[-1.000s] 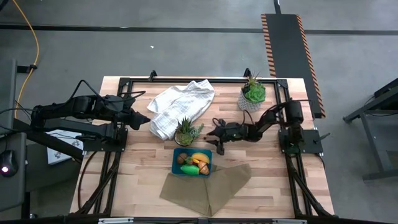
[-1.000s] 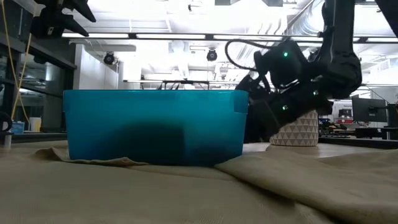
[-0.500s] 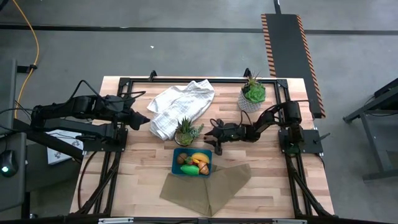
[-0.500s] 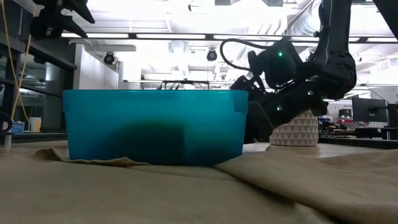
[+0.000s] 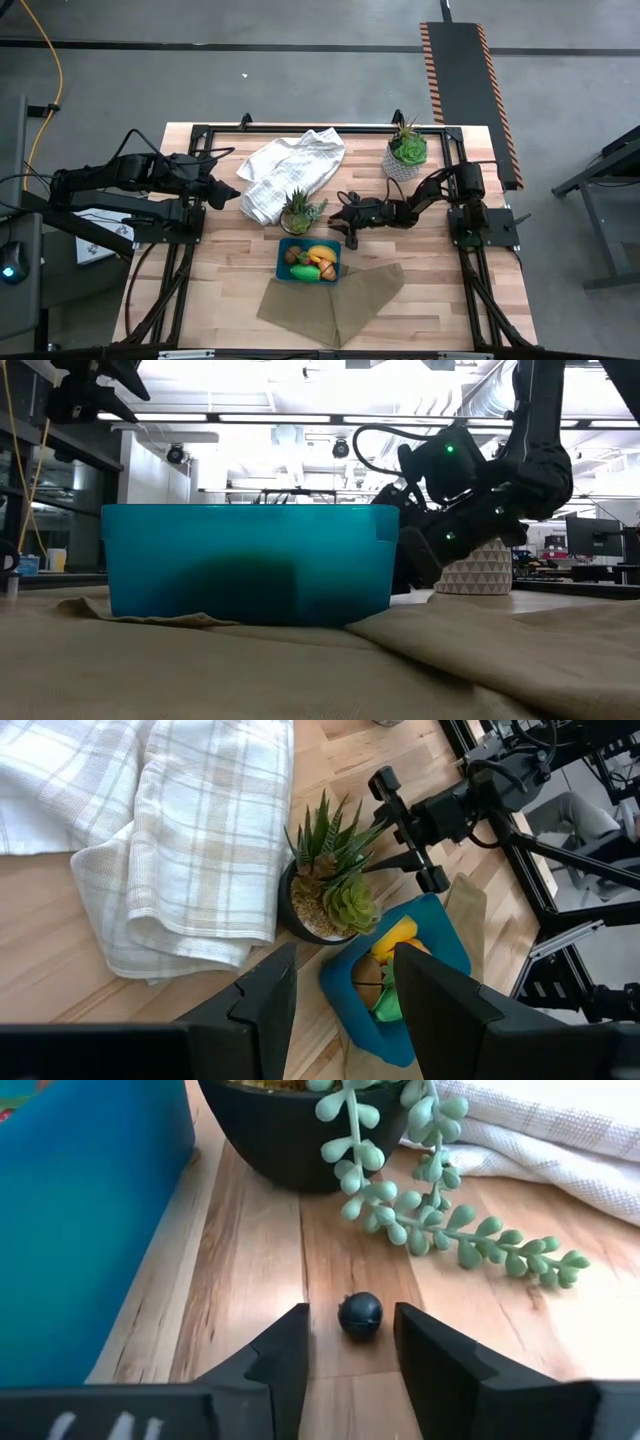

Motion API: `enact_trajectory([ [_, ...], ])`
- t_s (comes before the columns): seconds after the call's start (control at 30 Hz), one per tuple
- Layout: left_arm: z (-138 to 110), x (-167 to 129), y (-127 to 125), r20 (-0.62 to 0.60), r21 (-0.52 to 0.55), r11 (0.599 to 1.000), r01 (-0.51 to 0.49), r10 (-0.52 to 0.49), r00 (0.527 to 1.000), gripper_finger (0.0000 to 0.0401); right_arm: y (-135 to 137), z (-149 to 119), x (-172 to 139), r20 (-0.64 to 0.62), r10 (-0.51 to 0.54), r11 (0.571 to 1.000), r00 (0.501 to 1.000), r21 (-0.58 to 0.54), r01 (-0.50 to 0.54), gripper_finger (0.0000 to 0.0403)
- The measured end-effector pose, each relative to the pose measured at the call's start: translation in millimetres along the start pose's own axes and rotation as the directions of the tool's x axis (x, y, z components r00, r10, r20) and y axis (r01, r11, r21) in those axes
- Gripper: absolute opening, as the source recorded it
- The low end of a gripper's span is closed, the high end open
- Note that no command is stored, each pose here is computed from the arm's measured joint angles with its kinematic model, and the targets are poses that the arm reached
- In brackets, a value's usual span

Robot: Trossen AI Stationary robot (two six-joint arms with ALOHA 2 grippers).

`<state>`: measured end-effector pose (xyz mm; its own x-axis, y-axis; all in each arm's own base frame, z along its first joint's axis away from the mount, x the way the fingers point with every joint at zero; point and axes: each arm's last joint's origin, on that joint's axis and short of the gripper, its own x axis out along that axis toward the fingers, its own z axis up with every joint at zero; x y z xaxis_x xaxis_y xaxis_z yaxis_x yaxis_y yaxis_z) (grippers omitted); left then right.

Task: Pick and placing Produce into tupperware
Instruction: Put the blueberry into the blue bin

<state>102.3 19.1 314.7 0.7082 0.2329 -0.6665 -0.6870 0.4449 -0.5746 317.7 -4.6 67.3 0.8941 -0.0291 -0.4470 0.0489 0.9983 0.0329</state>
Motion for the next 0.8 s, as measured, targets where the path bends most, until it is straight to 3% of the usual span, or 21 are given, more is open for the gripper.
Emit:
enact_trajectory([
  [0.8, 0.0, 0.0, 0.0, 0.0, 0.0, 1.0, 0.0, 0.0, 1.0, 0.0156, 0.0, -0.1, -0.1, 0.0, 0.0, 1.0, 1.0, 0.002, 0.0, 0.0058],
])
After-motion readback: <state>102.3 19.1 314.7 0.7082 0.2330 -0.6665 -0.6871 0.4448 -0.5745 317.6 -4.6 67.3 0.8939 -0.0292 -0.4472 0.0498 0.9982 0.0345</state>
